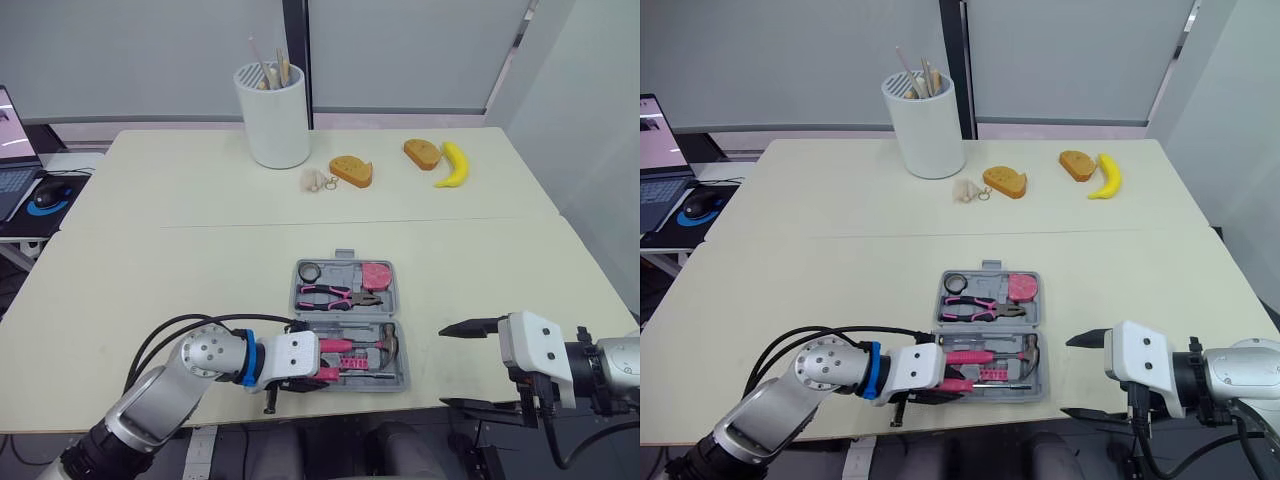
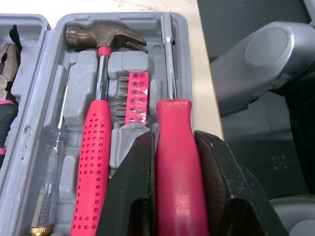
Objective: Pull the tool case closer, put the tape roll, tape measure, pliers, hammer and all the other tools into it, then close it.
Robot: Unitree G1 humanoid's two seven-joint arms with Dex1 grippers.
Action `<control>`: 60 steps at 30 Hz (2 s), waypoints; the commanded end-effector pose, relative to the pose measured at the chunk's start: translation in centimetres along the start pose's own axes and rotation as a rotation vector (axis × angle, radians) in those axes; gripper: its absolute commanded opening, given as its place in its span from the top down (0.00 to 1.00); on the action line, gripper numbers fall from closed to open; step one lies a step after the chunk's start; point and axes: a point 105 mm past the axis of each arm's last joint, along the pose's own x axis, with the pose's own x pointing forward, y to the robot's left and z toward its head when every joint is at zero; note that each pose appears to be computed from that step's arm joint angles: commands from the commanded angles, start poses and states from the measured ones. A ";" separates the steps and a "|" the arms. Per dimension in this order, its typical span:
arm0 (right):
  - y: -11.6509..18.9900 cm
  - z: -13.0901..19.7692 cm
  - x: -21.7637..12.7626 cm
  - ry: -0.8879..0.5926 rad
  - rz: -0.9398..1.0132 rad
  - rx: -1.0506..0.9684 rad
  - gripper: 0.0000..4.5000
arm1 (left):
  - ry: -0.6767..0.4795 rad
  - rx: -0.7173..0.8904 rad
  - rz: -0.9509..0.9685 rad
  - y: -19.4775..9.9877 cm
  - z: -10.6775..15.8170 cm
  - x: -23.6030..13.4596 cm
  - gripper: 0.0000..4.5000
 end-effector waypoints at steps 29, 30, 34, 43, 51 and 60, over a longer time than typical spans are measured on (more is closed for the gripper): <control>0.4 1.0 0.5 -0.021 -0.014 -0.023 0.00 | 0.031 0.032 -0.016 0.2 0.4 1.8 0.82; 0.4 1.0 0.5 -0.022 -0.015 -0.024 0.00 | 0.031 0.034 -0.017 0.2 0.4 1.8 0.82; 0.5 0.9 0.7 -0.023 -0.014 -0.023 0.00 | 0.023 0.038 -0.010 0.3 0.5 1.9 0.82; 0.5 0.9 0.7 -0.021 -0.014 -0.024 0.00 | 0.032 0.030 -0.005 0.4 0.2 2.1 0.82; 0.5 0.9 0.7 -0.022 -0.016 -0.023 0.00 | -0.010 0.025 0.001 0.8 1.3 0.9 0.47; 0.3 0.9 0.7 -0.027 -0.021 -0.024 0.00 | -0.132 0.041 -0.039 1.8 2.7 -1.8 0.18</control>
